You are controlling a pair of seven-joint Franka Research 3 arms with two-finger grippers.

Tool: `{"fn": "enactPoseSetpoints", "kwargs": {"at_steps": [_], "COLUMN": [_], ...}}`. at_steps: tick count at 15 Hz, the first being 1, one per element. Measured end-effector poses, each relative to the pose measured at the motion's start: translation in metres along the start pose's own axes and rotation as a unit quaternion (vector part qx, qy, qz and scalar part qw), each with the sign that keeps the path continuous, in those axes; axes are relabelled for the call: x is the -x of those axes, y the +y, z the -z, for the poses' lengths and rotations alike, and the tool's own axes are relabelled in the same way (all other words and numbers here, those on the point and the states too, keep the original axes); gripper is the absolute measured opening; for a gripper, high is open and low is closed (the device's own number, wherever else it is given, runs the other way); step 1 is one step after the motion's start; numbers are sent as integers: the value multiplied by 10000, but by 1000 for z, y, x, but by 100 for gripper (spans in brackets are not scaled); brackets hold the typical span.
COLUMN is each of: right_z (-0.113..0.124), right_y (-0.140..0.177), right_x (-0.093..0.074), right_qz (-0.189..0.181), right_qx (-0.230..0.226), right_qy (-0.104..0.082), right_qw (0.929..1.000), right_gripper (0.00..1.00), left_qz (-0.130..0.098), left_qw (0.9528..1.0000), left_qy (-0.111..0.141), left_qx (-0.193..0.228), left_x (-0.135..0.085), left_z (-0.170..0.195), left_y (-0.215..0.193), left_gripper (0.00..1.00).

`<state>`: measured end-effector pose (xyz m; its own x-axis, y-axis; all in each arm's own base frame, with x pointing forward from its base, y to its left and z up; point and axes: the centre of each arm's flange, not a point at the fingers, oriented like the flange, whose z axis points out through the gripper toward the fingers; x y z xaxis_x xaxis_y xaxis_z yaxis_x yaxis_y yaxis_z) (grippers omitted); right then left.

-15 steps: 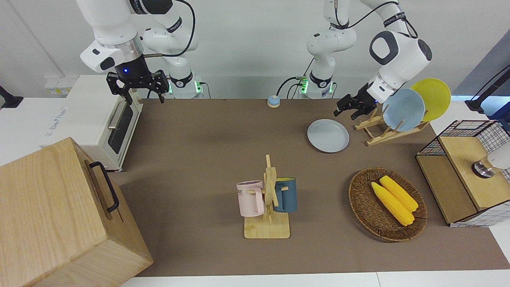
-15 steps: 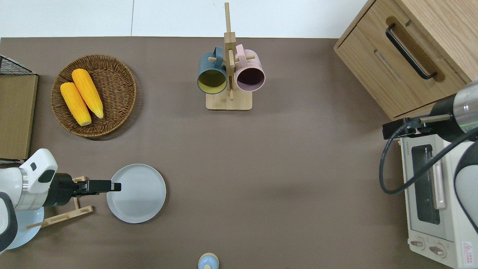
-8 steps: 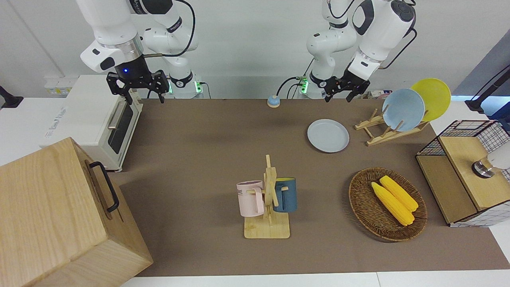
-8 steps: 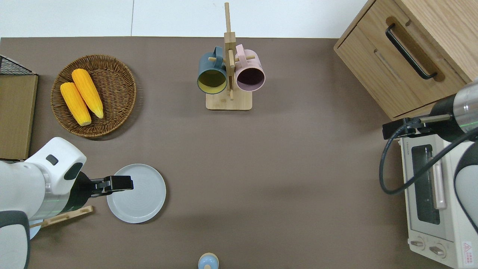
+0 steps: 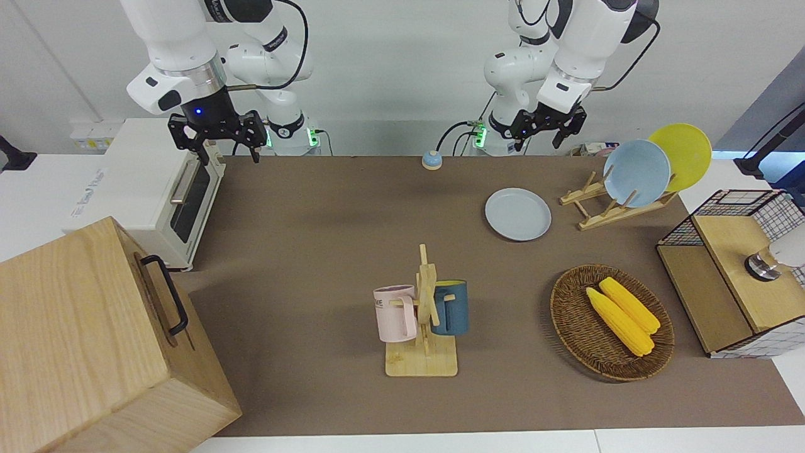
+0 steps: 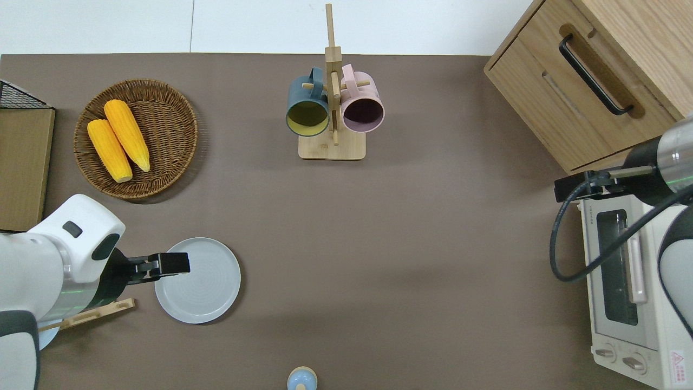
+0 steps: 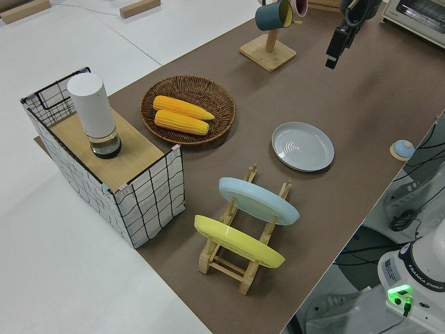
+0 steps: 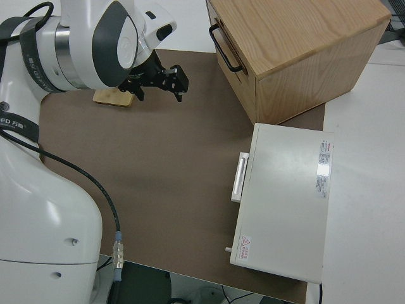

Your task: Pick gray plate from low plate rack and place it on table with left arm

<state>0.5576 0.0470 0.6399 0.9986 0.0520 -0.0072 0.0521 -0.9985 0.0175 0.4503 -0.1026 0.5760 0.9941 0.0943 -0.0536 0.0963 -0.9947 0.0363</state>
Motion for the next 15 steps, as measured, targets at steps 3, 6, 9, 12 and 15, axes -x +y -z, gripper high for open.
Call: {"fn": "enactPoseSetpoints", "kwargs": {"at_steps": [3, 6, 9, 12, 15], "right_z": [0, 0, 0, 0, 0], "right_y": [0, 0, 0, 0, 0], "right_x": [0, 0, 0, 0, 0], "right_qz": [0, 0, 0, 0, 0], "right_qx": [0, 0, 0, 0, 0], "right_qy": [0, 0, 0, 0, 0], "right_qw": [10000, 10000, 10000, 10000, 10000], "right_gripper": [99, 99, 99, 99, 99], "left_qz": [53, 110, 157, 179, 131], "left_qw": [10000, 9999, 9997, 9996, 9997], "left_qy": [39, -1, -127, -206, -188], "left_qx": [23, -65, -108, -31, -17], "left_x": [-4, -10, -23, -33, -37], "left_z": [8, 4, -7, -12, -9], "left_y": [-5, -15, -38, -45, -40], "left_gripper": [100, 100, 100, 100, 100]}}
